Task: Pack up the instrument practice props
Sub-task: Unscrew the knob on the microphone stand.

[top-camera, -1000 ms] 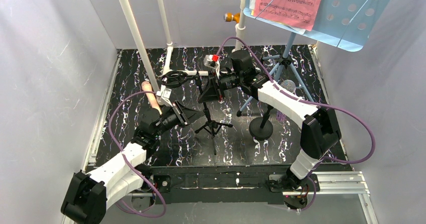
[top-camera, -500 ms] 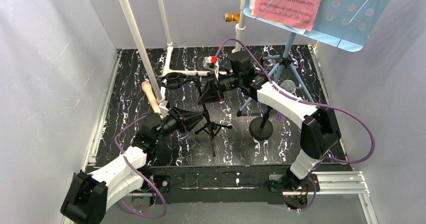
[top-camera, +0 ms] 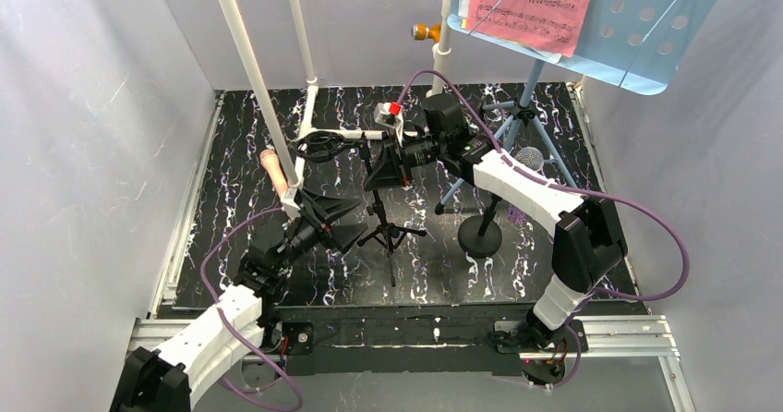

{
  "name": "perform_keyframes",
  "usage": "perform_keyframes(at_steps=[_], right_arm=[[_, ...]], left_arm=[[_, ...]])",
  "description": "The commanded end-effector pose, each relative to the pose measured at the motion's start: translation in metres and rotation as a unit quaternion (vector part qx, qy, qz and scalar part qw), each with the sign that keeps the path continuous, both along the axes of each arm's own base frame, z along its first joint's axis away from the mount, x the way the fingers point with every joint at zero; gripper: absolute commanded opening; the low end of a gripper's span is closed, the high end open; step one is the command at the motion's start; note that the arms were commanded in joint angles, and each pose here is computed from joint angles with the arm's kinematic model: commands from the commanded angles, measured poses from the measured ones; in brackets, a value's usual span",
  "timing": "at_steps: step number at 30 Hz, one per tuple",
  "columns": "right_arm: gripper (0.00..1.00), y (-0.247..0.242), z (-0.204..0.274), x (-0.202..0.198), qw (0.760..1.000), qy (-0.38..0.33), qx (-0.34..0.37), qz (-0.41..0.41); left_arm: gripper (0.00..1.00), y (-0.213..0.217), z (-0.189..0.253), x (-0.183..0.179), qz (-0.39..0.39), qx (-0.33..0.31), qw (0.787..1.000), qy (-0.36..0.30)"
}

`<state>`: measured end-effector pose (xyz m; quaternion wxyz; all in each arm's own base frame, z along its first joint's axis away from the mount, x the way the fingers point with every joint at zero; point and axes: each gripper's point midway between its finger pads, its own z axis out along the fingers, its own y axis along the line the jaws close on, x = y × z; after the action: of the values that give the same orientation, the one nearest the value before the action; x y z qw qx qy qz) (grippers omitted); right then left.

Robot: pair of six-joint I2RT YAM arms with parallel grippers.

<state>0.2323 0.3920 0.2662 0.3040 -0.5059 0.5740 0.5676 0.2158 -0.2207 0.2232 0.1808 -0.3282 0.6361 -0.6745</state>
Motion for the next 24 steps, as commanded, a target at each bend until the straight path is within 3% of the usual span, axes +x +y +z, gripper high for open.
perform_keyframes(at_steps=[1, 3, 7, 14, 24], right_arm=[[0.01, -0.004, 0.036, -0.008, 0.998, -0.042, 0.042, 0.014], [0.01, -0.005, 0.036, -0.008, 0.998, -0.042, 0.042, 0.015], [0.01, -0.005, 0.037, -0.008, 0.998, -0.042, 0.043, 0.016], [0.01, -0.005, 0.037, -0.009, 0.998, -0.042, 0.044, 0.018], [0.01, -0.005, 0.035, -0.009, 0.998, -0.038, 0.044, 0.019]], left_arm=[[0.95, 0.01, -0.032, -0.013, -0.006, 0.098, 0.99, -0.101], [0.98, 0.011, -0.033, -0.018, -0.014, 0.152, 0.973, -0.174], [0.98, 0.018, -0.028, -0.018, -0.022, 0.273, 0.913, -0.303], [0.98, 0.025, -0.011, -0.008, -0.007, 0.368, 0.82, -0.438], [0.95, 0.017, -0.017, 0.006, -0.04, 0.406, 0.784, -0.468]])
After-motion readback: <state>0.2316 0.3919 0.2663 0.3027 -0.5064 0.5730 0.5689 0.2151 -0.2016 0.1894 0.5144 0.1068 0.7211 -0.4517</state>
